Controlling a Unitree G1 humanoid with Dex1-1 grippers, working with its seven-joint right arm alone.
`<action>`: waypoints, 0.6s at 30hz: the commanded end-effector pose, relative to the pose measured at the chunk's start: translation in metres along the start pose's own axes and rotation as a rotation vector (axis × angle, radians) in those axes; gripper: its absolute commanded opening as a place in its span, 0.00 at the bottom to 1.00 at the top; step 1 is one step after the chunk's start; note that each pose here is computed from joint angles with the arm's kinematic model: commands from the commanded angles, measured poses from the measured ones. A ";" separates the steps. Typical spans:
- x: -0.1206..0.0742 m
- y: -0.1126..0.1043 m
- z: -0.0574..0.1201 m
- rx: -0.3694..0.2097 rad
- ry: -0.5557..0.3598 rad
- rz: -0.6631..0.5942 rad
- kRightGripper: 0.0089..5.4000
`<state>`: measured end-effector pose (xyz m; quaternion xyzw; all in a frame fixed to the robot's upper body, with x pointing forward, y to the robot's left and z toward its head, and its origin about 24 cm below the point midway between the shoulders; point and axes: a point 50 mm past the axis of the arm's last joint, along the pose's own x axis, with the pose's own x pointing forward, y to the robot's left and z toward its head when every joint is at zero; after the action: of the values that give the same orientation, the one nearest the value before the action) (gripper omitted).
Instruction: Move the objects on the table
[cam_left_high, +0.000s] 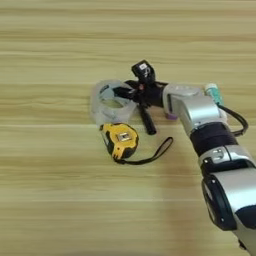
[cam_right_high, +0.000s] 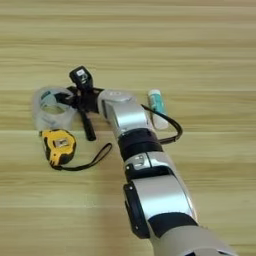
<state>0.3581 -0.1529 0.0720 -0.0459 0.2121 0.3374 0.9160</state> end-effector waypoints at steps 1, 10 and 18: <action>-0.013 -0.007 0.070 -0.103 -0.211 -0.046 0.28; -0.030 -0.018 0.096 -0.097 -0.309 -0.090 0.28; -0.057 -0.043 0.100 -0.079 -0.353 -0.177 0.28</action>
<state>0.3621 -0.1934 0.0925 -0.0008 0.1825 0.2735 0.9444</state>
